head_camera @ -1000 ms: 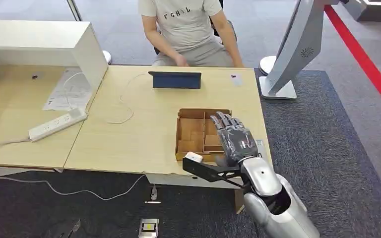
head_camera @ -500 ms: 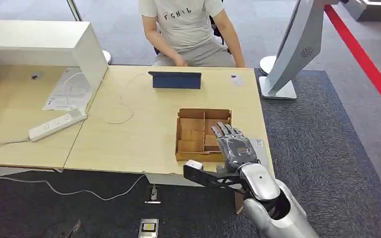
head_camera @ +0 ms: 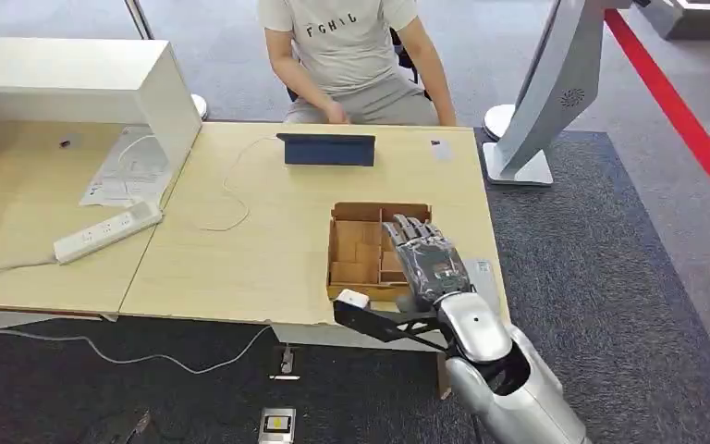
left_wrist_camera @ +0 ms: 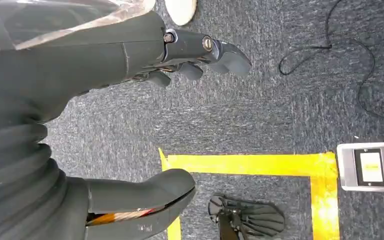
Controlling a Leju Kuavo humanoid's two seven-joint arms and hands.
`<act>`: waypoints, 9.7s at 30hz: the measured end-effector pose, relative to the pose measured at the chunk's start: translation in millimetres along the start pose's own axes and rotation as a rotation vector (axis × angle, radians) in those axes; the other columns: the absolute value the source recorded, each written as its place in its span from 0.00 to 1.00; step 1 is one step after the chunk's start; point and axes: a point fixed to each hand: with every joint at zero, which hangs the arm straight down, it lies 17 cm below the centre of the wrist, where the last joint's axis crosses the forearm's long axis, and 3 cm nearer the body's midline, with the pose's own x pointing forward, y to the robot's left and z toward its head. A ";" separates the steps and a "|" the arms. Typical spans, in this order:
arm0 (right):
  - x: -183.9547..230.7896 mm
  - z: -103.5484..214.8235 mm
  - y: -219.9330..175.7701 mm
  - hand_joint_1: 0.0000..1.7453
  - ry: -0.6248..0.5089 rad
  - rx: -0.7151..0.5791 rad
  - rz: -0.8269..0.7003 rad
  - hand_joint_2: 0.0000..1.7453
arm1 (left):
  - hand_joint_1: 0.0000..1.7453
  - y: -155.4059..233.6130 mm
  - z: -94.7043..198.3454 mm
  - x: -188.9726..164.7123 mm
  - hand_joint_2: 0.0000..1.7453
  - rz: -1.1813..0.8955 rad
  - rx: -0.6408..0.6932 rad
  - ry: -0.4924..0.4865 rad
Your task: Pass the card to the sensor for recognition and then transmit it.
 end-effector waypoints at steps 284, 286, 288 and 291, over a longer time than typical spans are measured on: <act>-287.2 404.1 445.1 0.00 1.190 0.560 -1.024 0.00 | 0.00 22.9 5.0 -47.3 1.00 0.041 0.046 0.133; -279.1 402.1 447.9 0.00 1.187 0.562 -1.047 0.00 | 0.00 23.1 5.0 -46.1 1.00 0.040 0.042 0.129; -247.4 400.0 459.1 0.00 1.198 0.631 -1.150 0.00 | 0.00 22.3 4.9 -45.4 1.00 0.040 0.040 0.128; -233.4 394.4 462.2 0.00 1.181 0.642 -1.173 0.00 | 0.00 21.9 4.9 -45.1 1.00 0.038 0.037 0.128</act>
